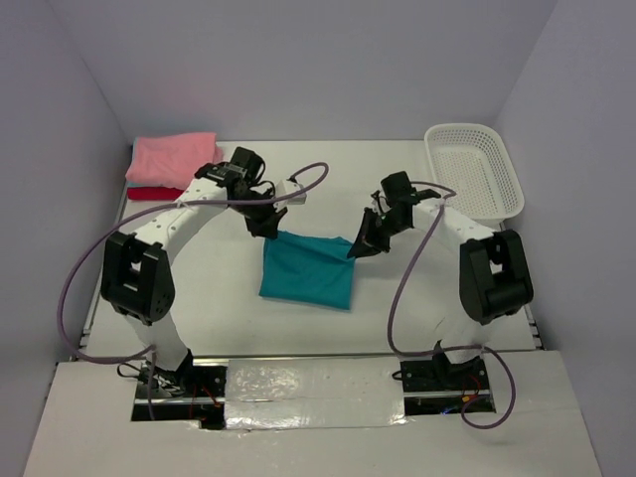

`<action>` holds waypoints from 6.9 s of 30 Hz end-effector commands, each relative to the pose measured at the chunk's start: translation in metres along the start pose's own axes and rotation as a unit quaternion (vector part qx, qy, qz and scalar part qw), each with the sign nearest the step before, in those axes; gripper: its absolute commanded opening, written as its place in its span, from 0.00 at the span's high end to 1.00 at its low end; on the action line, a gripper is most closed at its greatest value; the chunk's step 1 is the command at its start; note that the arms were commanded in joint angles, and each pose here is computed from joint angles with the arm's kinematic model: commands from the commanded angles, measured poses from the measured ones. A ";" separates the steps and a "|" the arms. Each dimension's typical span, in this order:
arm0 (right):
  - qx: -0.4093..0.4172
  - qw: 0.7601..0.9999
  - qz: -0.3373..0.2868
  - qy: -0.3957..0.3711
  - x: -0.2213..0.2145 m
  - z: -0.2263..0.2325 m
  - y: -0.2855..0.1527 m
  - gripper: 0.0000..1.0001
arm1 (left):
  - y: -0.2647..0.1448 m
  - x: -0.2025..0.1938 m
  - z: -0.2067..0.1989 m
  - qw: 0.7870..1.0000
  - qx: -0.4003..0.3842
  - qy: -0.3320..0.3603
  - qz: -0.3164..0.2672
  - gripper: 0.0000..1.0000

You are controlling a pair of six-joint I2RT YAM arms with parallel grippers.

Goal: Fold and stack the t-shirts
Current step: Fold the long partially folded tshirt into a neat square, then put the neatly folded tshirt into the corner of the board with the left arm

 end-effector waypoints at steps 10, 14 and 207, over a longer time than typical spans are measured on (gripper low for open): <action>-0.094 0.989 -0.113 -0.014 0.133 -0.029 -0.019 0.21 | 0.022 0.009 0.117 0.964 0.200 -0.175 -0.029 0.01; -0.098 0.979 -0.164 -0.068 0.133 -0.004 -0.047 0.00 | -0.034 0.037 0.139 0.936 0.226 -0.240 -0.121 0.01; -0.059 0.920 -0.375 -0.091 -0.118 -0.039 -0.075 0.01 | -0.099 -0.235 -0.060 0.899 0.407 -0.158 0.022 0.01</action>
Point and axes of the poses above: each gripper's point midway between its finger pads, its own y axis out along the fingers, its own z axis along the line the jaws close on, x = y × z, the point moved 6 cm from there along -y, back along the fingers, and after that the axes turned 13 degrees about -y, right-handed, at the moved point
